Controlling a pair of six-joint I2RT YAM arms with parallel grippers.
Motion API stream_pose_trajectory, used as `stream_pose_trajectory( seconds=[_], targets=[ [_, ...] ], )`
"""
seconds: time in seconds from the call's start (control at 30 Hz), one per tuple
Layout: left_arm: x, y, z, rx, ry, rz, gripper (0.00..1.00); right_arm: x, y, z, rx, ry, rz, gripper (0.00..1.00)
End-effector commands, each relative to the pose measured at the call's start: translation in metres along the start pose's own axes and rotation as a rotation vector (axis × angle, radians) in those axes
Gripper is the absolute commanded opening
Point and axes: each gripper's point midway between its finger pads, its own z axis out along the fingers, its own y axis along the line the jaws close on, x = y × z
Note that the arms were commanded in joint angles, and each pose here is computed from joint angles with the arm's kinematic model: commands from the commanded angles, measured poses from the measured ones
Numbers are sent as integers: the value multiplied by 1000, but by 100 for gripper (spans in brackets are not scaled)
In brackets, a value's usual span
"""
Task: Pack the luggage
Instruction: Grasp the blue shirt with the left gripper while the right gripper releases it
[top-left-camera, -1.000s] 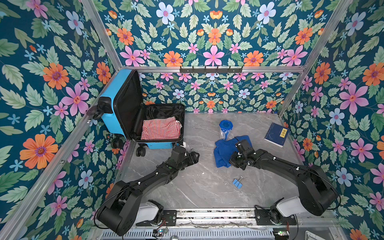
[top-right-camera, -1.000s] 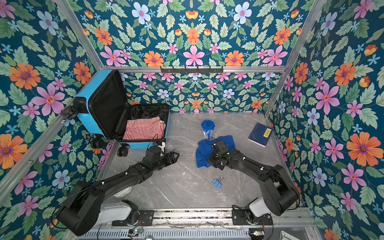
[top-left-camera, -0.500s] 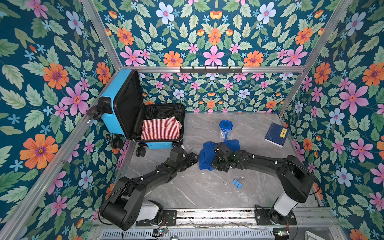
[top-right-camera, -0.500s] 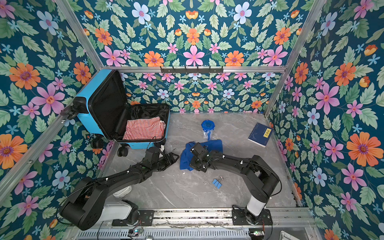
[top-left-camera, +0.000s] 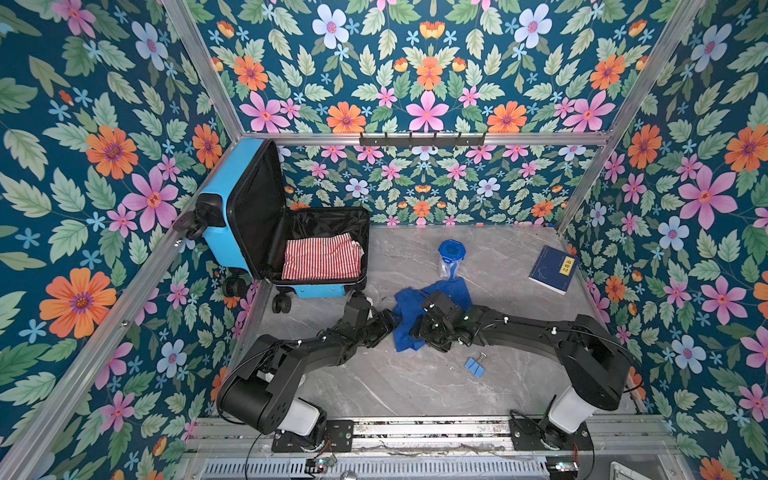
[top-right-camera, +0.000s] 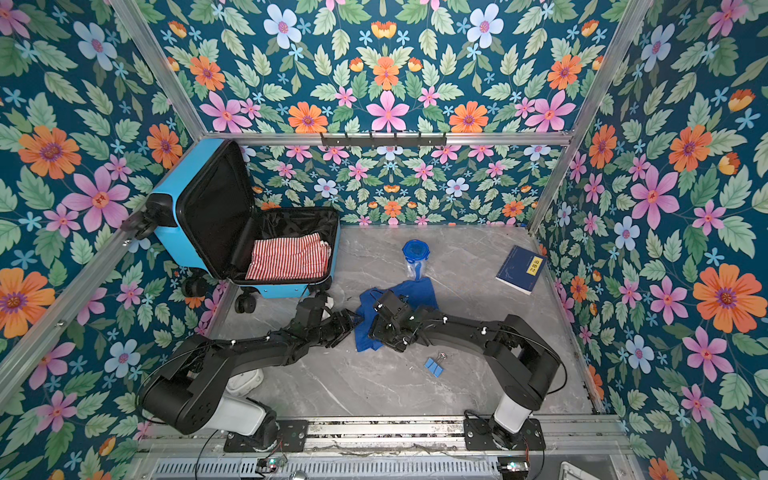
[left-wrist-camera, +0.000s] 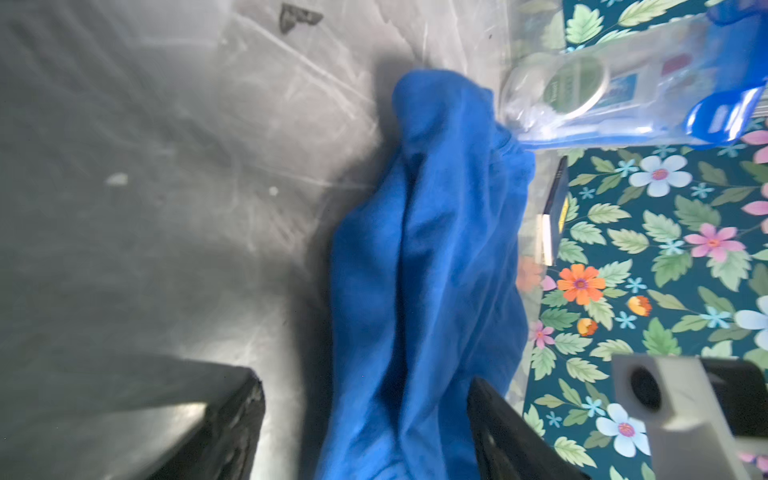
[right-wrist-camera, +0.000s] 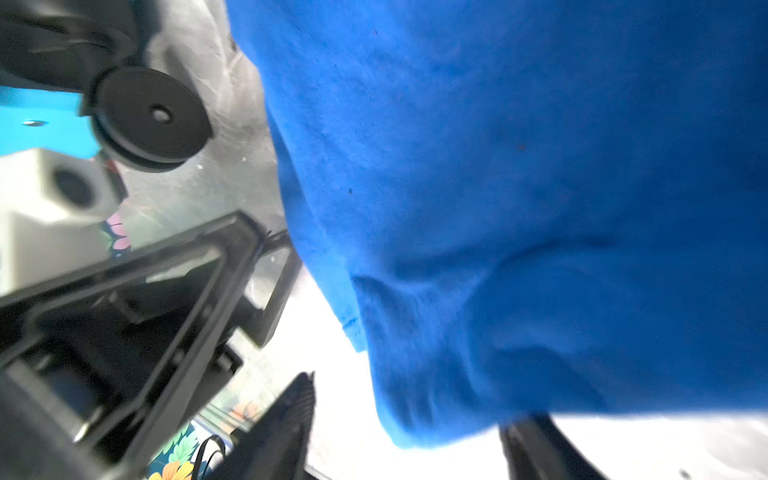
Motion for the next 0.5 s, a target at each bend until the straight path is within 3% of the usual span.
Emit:
stream_pose_trajectory(
  seconds=[0.0, 0.2, 0.47],
  targets=[
    [-1, 6, 1, -9, -22, -22, 79, -10, -5, -22, -27, -47, 26, 76],
    [-3, 7, 4, -10, -27, -20, 79, -59, -36, -81, -20, -203, 17, 86],
    [1, 17, 13, -38, -7, -18, 78, -130, -117, -101, 56, -256, 82, 86]
  ],
)
